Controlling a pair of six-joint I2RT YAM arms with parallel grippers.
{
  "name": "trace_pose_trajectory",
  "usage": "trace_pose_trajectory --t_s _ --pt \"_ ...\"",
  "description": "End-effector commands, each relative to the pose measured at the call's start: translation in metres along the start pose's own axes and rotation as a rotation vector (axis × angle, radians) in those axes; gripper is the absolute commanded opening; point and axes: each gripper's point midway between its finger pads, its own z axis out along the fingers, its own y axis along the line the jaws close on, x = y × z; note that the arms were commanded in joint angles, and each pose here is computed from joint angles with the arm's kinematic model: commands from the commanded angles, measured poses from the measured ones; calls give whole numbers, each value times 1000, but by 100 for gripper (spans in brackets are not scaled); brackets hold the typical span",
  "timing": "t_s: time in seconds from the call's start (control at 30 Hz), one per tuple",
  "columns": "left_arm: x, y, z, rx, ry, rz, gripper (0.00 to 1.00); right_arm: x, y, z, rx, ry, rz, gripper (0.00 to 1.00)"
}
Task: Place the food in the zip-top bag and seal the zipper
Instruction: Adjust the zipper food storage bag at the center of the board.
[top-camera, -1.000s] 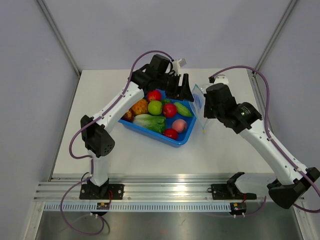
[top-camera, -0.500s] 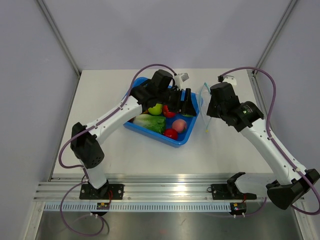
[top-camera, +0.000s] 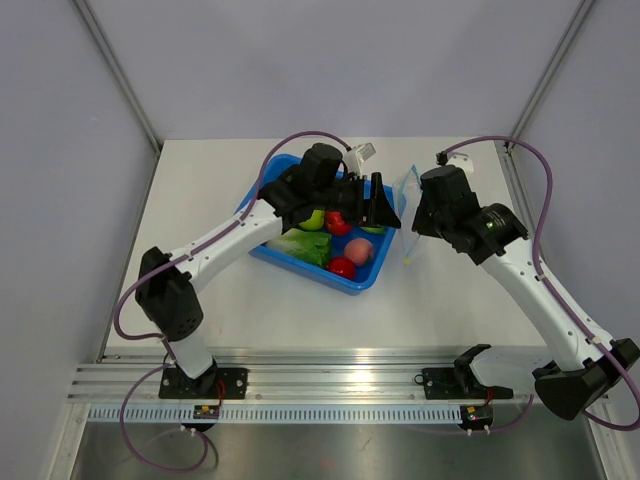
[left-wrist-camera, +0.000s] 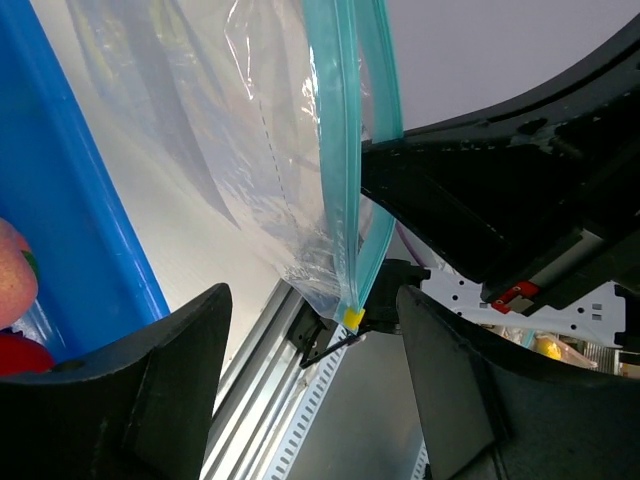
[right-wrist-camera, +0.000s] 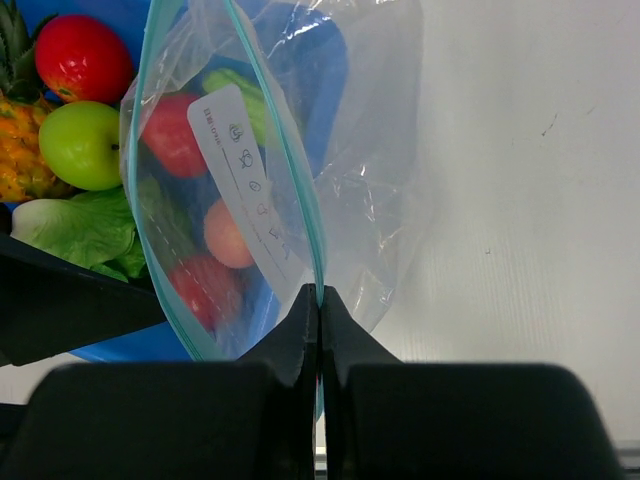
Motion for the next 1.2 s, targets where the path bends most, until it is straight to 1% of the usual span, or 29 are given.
trace_pose_trajectory --t_s 0.0,0.1,0.13,0.2,0.23,0.3,0.4,0.53,0.7,0.8,0.93,0.97,1.03,1.07,1.1,1.13,1.17 --pt "-23 -37 -23 77 -106 44 70 -10 7 -2 -35 -29 40 0" --pt "-34 -33 -23 28 -158 11 69 -11 10 -3 -47 -32 49 0" --pt "-41 -28 -22 -7 -197 2 68 -10 12 -2 -55 -30 52 0" --pt "-40 -22 -16 -52 -199 -4 68 -10 12 -2 -56 -29 59 0" --pt "-47 -25 -17 -64 -217 2 68 -8 11 -2 -55 -24 59 0" --pt "-38 -28 -10 -71 -186 27 68 -8 12 -2 -57 -24 60 0" --pt "-35 -26 -6 -125 -200 51 68 -7 10 -1 -50 -22 59 0" --pt "-34 -17 1 -161 -195 45 67 -3 9 0 -40 -8 64 0" --pt "-30 -19 12 -174 -168 63 66 -1 3 -2 -24 -10 64 0" --pt "-27 -18 21 -174 -153 66 64 -3 1 -5 -21 -19 67 0" --pt "-22 -8 26 -196 -126 79 48 -2 0 -8 -21 -17 60 0" --pt "-20 -7 27 -196 -119 82 36 -2 0 -8 -24 -17 57 0" --pt "-16 -7 27 -181 -105 100 24 3 -1 -9 -40 -10 52 0" --pt "-15 -8 27 -175 -104 106 13 5 -2 -10 -40 -8 52 0" --pt "-16 -7 26 -172 -103 112 4 6 -4 -13 -40 -13 56 0" --pt "-13 -9 26 -154 -86 120 0 10 -10 -13 -22 -8 54 0" --pt "-13 -8 25 -139 -75 122 0 12 -13 -14 -12 -8 56 0"
